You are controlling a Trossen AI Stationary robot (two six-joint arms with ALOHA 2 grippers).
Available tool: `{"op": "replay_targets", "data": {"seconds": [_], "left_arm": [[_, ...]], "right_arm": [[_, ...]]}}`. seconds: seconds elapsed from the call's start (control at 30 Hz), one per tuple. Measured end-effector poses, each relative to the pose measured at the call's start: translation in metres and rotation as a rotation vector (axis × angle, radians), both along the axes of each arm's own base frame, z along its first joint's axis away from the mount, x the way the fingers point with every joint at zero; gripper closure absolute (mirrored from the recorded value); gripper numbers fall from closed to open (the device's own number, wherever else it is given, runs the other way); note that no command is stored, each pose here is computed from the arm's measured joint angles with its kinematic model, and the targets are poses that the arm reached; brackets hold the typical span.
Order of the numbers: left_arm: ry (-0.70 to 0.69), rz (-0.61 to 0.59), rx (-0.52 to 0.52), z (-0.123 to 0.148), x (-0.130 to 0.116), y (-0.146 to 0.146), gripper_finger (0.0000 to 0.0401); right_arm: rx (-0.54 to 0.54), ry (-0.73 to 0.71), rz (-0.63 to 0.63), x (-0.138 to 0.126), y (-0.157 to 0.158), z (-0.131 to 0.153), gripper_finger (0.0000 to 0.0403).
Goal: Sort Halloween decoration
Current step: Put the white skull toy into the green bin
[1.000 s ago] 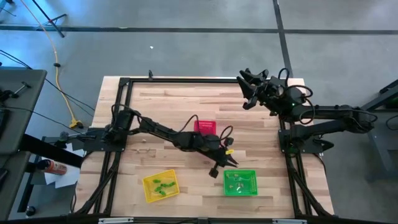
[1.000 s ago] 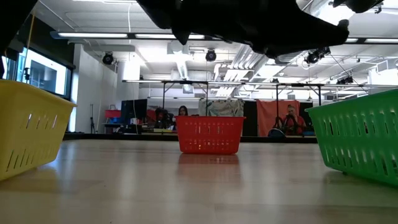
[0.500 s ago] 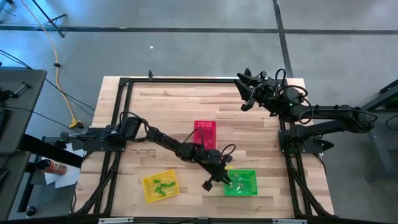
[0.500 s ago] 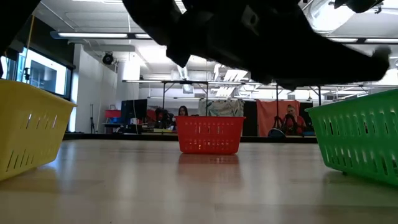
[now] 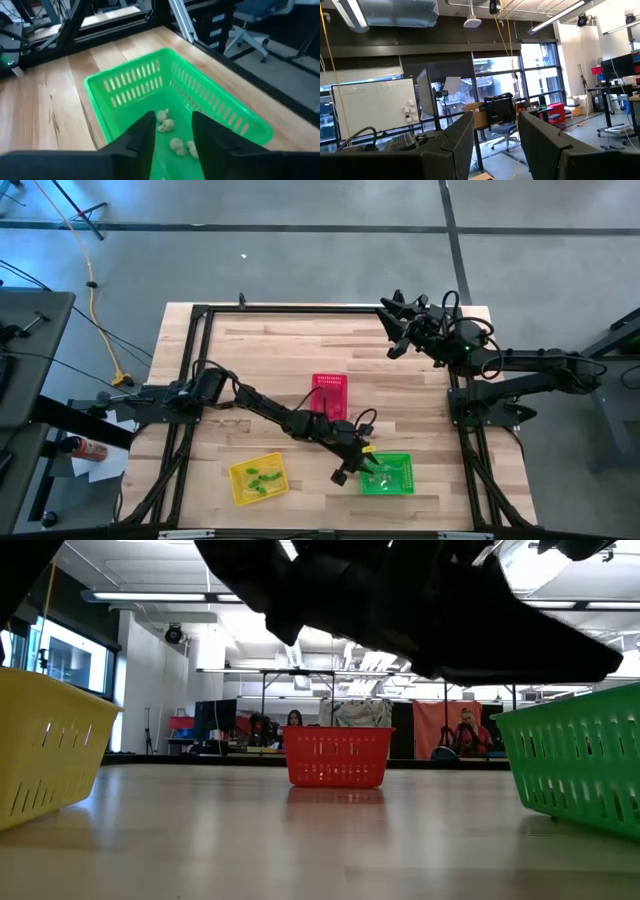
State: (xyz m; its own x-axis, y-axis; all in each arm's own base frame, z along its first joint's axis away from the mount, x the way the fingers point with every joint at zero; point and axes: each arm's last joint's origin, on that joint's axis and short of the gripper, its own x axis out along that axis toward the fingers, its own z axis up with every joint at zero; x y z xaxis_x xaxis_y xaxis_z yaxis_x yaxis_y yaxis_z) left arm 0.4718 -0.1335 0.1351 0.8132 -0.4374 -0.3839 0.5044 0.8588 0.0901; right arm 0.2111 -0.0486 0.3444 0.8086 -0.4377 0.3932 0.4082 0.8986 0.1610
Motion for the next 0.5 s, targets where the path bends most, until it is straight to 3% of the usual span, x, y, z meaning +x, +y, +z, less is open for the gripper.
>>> {"op": "replay_targets", "data": {"seconds": [0.13, 0.23, 0.37, 0.5], "left_arm": [[0.033, 0.030, -0.040, 0.007, 0.000, 0.006, 0.0245], [0.070, 0.064, -0.031, 0.028, -0.004, 0.021, 0.0221], [0.184, 0.151, -0.007, 0.064, -0.017, 0.063, 0.0206], [0.317, 0.276, -0.023, 0.105, -0.046, 0.114, 0.0204]], "right_arm": [[0.000, 0.000, 0.000, 0.000, 0.000, 0.000, 0.0253], [0.000, 0.000, 0.000, 0.000, 0.000, 0.000, 0.0253], [0.000, 0.000, 0.000, 0.000, 0.000, 0.000, 0.0253], [-0.001, -0.001, 0.001, 0.000, 0.000, 0.000, 0.0253]]}}
